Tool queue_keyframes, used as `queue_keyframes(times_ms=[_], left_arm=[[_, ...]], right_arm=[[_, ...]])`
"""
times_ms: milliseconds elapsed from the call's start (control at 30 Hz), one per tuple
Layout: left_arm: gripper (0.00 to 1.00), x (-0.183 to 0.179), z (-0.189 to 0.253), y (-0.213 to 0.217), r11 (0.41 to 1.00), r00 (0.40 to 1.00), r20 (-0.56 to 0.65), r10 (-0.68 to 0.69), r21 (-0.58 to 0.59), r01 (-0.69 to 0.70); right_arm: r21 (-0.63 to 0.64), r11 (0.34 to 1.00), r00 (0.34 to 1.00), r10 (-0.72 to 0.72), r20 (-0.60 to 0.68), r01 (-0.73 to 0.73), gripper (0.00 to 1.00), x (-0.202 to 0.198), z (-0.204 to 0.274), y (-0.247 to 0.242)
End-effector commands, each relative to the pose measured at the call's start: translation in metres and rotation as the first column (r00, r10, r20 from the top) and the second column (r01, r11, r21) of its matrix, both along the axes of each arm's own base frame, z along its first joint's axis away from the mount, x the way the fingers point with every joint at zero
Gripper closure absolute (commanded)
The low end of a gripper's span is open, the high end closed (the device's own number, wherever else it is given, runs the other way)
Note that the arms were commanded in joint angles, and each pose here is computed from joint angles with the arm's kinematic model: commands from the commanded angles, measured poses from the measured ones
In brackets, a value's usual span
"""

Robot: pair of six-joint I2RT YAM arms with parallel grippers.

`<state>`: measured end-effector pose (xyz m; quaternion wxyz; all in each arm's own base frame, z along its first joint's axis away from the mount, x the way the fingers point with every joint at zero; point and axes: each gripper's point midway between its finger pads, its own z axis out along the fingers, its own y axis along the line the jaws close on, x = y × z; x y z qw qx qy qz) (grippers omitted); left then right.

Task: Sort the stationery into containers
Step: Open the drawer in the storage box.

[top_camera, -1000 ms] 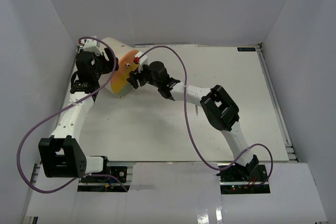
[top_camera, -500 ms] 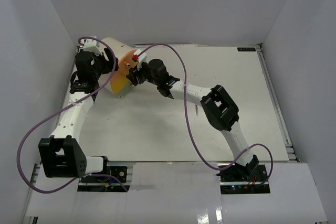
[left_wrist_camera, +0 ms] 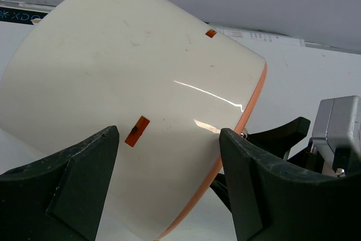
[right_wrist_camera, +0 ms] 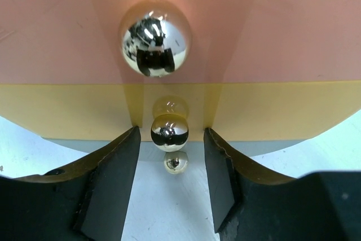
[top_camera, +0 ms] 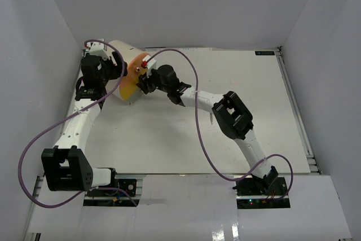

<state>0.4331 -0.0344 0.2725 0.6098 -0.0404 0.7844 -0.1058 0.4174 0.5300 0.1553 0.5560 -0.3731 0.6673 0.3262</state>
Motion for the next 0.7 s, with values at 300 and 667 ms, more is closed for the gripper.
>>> queue_keyframes(times_ms=[300, 667], left_arm=[[0.18, -0.012, -0.008, -0.010, 0.999, 0.998, -0.037, -0.045, -0.025, 0.044], [0.19, -0.011, -0.010, -0.011, 0.999, 0.998, -0.042, -0.048, -0.028, 0.046]], right_arm=[[0.056, 0.998, 0.997, -0.006, 0.072, 0.002, 0.48, 0.007, 0.035, 0.005], [0.082, 0.997, 0.995, -0.010, 0.102, 0.001, 0.50, 0.002, 0.054, -0.001]])
